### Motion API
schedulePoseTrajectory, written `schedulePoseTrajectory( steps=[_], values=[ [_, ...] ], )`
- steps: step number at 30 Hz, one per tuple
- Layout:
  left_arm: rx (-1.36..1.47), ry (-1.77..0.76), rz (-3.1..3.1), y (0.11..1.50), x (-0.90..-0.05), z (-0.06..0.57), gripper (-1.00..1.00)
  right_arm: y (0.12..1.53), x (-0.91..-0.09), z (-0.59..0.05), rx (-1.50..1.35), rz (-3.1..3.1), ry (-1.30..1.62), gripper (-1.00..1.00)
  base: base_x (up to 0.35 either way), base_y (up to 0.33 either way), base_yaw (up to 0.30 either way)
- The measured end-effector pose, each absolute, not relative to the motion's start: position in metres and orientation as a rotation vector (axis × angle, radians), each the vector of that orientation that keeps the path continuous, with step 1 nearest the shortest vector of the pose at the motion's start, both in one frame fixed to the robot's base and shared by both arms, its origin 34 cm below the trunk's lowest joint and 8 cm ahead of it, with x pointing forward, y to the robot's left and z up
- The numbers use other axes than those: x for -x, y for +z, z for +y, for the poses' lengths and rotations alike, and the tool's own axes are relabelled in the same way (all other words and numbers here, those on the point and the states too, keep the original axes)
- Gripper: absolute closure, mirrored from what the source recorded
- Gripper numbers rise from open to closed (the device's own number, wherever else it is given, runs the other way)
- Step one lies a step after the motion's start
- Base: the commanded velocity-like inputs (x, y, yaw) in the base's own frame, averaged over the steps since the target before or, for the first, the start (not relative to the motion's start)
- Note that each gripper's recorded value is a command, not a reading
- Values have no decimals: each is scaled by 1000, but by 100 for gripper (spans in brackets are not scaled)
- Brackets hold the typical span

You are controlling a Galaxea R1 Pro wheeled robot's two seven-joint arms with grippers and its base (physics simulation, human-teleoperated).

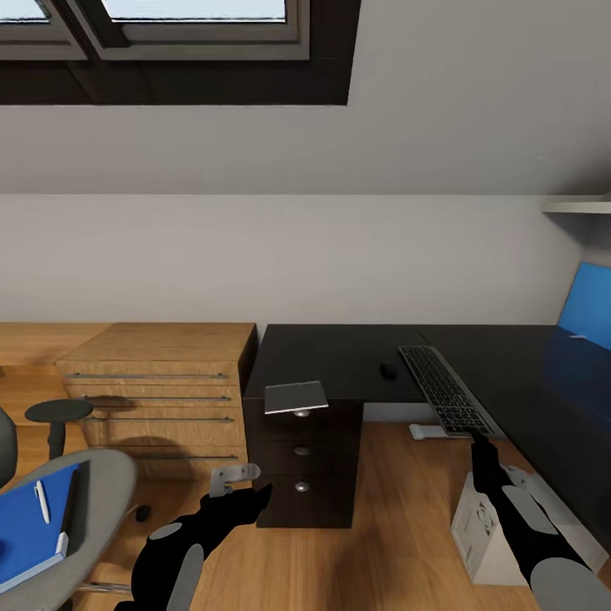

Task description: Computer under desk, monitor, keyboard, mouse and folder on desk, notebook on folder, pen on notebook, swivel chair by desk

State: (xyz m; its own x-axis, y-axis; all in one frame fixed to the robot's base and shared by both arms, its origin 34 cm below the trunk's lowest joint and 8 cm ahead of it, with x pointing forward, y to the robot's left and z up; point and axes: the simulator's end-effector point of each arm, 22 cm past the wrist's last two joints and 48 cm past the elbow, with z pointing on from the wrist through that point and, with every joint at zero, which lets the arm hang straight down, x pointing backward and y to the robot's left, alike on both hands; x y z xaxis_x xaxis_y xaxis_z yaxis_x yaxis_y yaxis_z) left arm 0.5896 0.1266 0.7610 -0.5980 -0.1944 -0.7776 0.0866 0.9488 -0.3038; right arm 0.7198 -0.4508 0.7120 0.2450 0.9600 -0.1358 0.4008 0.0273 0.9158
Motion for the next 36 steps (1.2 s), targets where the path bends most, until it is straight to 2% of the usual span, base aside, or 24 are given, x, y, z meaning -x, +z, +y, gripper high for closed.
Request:
schedulePoseTrajectory(
  steps=[36],
  values=[
    [79, -385, 2181, 760, -589, 128, -100, 712, -720, -451, -1546, 1318, 724, -100, 67, 0, 0]
  ],
)
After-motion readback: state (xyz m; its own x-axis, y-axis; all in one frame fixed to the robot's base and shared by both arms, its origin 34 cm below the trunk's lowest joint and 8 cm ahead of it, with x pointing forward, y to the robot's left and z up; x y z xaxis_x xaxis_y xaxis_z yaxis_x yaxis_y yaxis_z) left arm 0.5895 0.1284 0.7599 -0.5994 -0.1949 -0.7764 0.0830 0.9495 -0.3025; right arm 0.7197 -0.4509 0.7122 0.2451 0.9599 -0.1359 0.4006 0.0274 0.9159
